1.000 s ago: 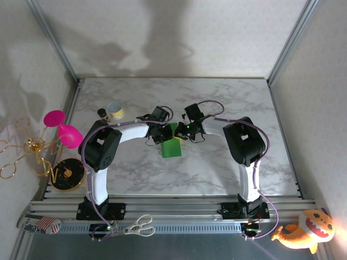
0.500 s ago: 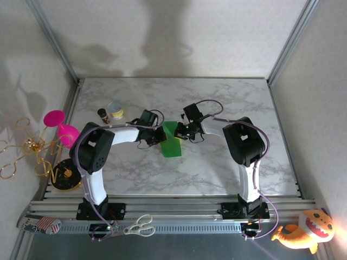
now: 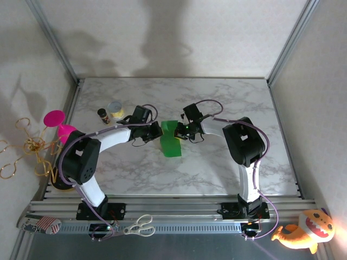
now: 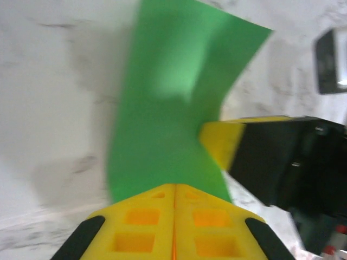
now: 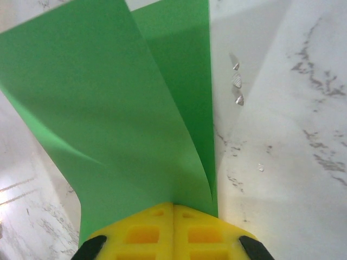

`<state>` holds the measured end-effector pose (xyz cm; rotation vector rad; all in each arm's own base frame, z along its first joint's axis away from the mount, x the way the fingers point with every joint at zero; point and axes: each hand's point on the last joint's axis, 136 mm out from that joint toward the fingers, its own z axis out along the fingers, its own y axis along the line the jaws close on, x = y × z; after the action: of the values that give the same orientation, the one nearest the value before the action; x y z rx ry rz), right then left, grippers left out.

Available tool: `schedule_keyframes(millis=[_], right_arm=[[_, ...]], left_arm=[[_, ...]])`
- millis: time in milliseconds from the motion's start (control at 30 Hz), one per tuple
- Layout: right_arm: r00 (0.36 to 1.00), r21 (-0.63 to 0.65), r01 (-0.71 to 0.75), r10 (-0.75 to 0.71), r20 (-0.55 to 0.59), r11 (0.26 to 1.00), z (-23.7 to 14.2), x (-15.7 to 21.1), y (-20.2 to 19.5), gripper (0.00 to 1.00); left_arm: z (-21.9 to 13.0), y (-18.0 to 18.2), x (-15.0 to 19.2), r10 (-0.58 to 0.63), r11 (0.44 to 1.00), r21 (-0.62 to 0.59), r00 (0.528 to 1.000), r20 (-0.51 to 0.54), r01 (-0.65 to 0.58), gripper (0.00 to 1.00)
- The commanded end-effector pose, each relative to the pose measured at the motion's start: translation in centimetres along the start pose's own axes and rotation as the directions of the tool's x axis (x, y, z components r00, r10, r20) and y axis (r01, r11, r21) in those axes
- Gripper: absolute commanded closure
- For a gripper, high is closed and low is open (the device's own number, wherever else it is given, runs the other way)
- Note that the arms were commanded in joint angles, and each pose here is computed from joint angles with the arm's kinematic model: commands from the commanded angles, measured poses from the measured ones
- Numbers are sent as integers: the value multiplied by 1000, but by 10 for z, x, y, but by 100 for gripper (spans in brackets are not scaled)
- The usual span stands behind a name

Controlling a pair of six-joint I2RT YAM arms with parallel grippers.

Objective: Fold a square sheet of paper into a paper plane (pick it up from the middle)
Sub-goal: First fold the square sheet of paper in half at the center of the table.

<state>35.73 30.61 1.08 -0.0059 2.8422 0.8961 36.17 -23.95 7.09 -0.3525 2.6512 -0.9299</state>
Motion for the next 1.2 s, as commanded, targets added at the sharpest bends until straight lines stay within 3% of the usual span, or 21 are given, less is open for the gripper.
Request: schedule_keyframes(millis=[0,133,267,533,667,867,967,1167], right_arm=[[985,405,-78,132,-107,911,25,57,-118,97],[985,404,-78,132,-108,911,26,57,-119,97],[984,405,-78,134,-113,911,26,60,-120,98],[984,419,-70,131,-117,905,27,62,-125,98],[984,421,-72,133,-116,904,28,62,-126,98],[984,423,-71,132,-117,903,28,63,-127,97],[983,423,-73,136,-120,903,28,64,-127,98],[983,419,-75,138,-122,905,30,66,-128,98]], left_arm=[[20,-19,10,-17,998,64,998,-56,21,93],[38,-9,19,-12,999,31,995,-97,15,94],[44,44,40,12,990,-138,988,-154,-33,95],[-1,116,76,-19,962,-269,976,-217,-41,97],[-16,98,61,8,975,-219,988,-152,-42,97],[-20,11,25,-2,998,58,1000,-4,2,96],[-6,-7,23,-3,996,88,1000,-3,3,97],[31,-8,26,11,999,54,998,-64,-7,97]])
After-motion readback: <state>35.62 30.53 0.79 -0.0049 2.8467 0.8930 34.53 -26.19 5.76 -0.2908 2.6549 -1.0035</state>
